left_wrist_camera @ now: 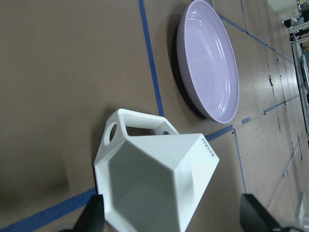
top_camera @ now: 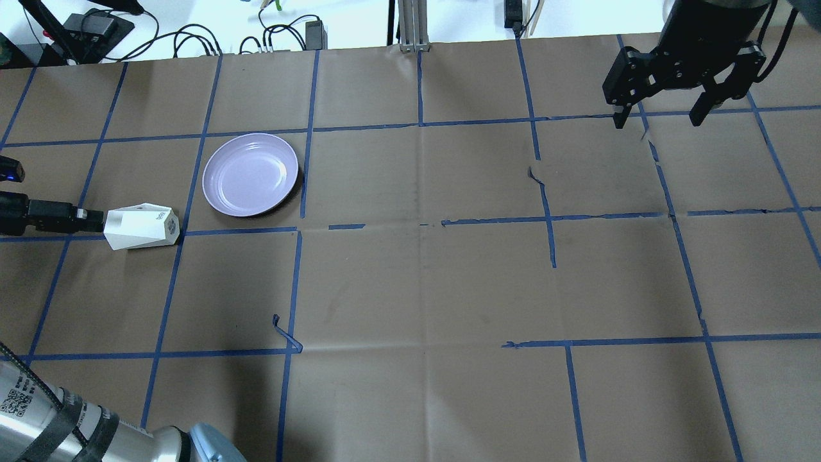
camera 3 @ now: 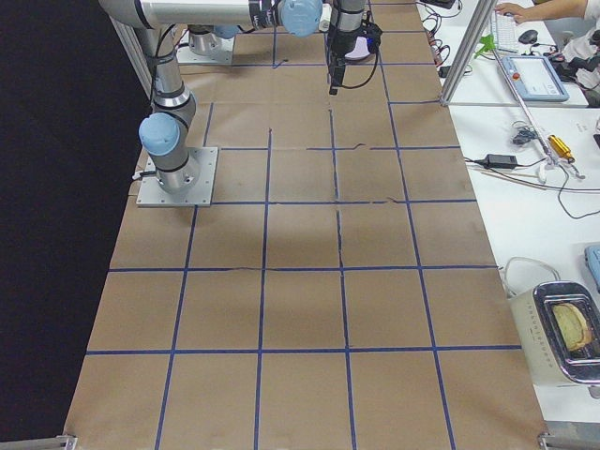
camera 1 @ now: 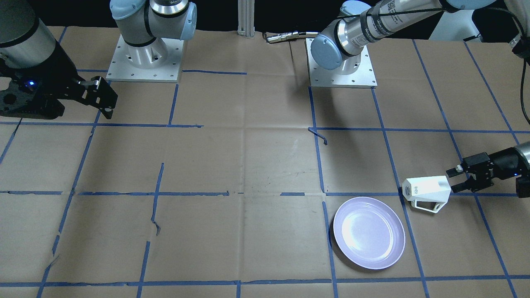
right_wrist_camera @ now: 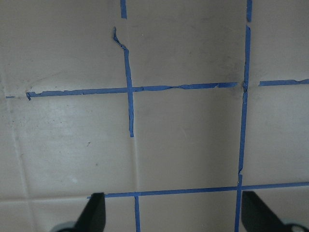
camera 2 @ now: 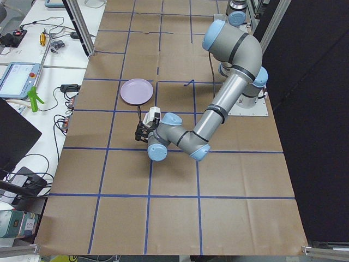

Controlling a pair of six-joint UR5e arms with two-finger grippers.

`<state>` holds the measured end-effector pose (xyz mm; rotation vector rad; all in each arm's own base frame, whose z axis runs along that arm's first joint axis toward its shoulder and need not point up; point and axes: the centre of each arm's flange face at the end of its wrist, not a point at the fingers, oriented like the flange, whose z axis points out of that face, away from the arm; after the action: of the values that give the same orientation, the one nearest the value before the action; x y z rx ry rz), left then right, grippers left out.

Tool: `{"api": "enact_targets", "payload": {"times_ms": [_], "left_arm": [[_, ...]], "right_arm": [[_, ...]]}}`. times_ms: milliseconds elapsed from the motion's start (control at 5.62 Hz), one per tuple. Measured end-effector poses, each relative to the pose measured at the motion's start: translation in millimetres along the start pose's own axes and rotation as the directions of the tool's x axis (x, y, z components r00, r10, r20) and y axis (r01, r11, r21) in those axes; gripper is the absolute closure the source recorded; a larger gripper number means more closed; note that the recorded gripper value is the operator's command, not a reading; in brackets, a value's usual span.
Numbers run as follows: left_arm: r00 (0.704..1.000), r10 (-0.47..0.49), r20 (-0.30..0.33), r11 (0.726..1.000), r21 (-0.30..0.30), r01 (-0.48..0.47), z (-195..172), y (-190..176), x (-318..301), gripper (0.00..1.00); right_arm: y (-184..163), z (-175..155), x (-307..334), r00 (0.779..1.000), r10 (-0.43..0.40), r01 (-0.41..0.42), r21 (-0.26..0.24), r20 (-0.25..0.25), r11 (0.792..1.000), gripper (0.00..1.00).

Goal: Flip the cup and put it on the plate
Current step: 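Close the left gripper on the white cup's base, then lift the white cup with the left gripper and rotate it upright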

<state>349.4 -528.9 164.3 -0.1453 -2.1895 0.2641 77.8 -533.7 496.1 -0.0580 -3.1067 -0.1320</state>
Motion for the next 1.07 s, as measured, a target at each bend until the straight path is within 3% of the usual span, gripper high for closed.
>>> {"api": "enact_targets", "payload": {"times_ms": [711,1067], "left_arm": [[0.998,0.042,-0.045,0.999,-0.007,-0.042,22.0,1.0,5.3,1.0],[1.0,0.025,-0.013,1.0,-0.005,-0.025,7.7,-7.3,21.0,1.0]], "right_arm": [[0.0,0.0,0.0,1.0,0.0,0.0,0.0,0.0,1.0,0.0],[0.0,0.0,0.0,1.0,0.0,0.0,0.0,0.0,1.0,0.0]]}}
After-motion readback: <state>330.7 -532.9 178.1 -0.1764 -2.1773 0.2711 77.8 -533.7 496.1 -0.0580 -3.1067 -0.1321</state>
